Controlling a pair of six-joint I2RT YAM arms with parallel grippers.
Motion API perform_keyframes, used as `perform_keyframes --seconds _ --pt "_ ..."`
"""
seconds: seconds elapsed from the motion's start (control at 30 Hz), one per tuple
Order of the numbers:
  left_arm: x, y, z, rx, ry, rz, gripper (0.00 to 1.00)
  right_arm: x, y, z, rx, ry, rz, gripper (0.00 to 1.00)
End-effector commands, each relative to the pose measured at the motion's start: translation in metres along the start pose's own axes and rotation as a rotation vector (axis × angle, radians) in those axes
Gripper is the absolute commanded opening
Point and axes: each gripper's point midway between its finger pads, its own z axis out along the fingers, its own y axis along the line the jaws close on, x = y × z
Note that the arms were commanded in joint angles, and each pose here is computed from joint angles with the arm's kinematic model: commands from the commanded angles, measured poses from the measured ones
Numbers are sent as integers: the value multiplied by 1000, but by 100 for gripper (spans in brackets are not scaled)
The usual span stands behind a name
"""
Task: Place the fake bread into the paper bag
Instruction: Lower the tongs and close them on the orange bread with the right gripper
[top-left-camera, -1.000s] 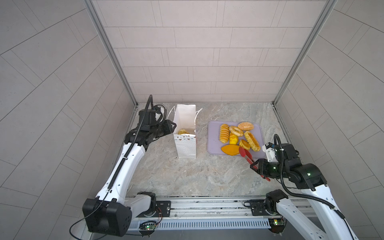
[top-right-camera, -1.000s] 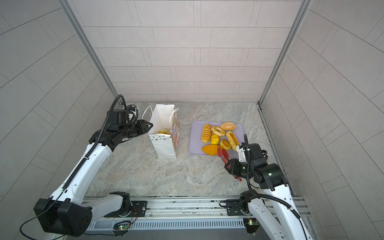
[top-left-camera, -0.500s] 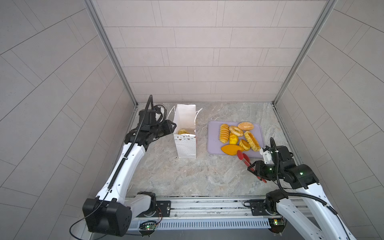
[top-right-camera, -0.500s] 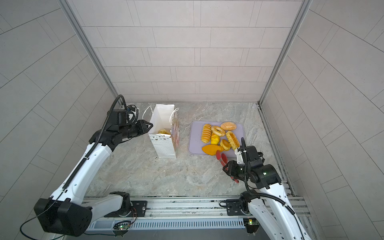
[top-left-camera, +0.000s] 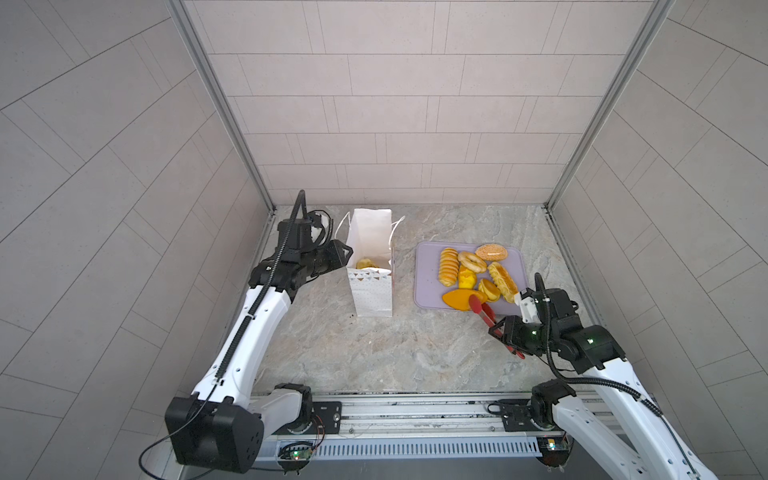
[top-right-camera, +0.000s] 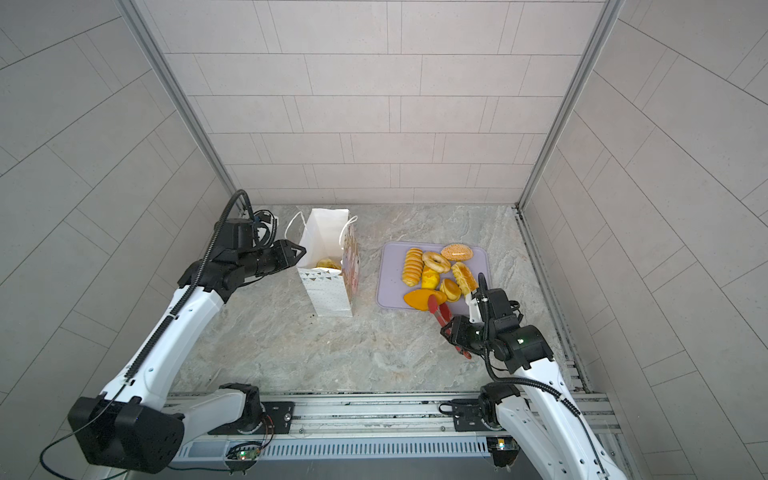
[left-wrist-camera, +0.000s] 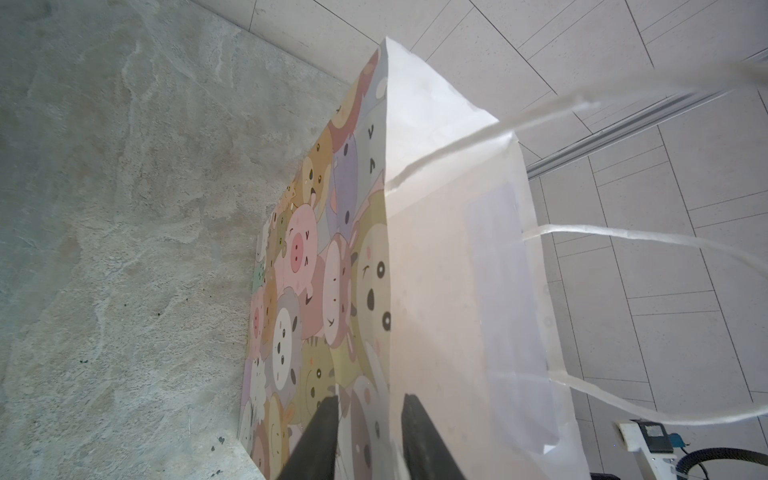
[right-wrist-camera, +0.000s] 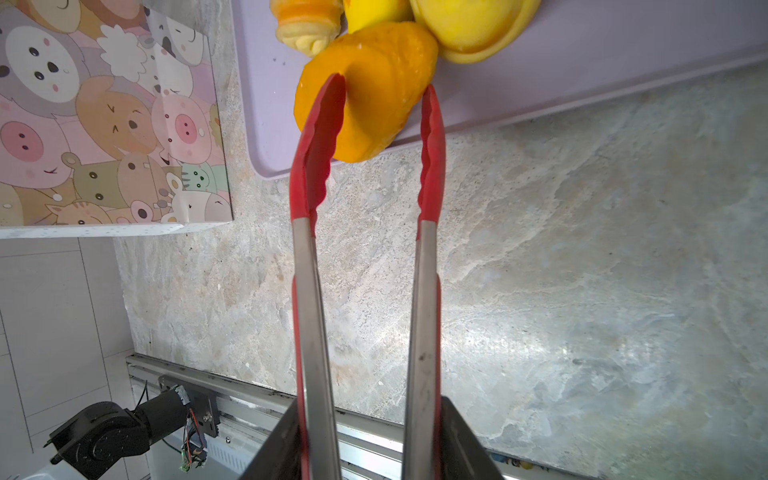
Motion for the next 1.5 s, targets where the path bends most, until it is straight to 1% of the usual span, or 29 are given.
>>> perform_keyframes --seconds 0.0,0.33,0.63,0.97,1.0,1.23,1.33,1.47 --pt "3 0 0 2 12 19 32 -10 6 3 -30 -40 1 47" --pt "3 -1 -1 0 12 19 32 -22 8 10 -34 -70 -3 47" --pt "3 0 -1 -1 14 18 33 -26 12 11 -57 -90 2 36" --pt "2 -2 -3 0 7 19 33 -28 21 -8 -59 -103 -39 30" --pt "1 -2 -3 0 7 19 33 -28 22 -10 -56 -103 -45 29" --pt "-3 -6 -8 3 -6 25 46 -32 29 -26 -53 -120 -85 29" --pt "-5 -7 -9 -2 -11 26 48 -35 32 -33 -47 -134 -102 28" --pt "-9 -7 -12 -14 -20 36 48 -42 37 -43 -39 -158 -131 29"
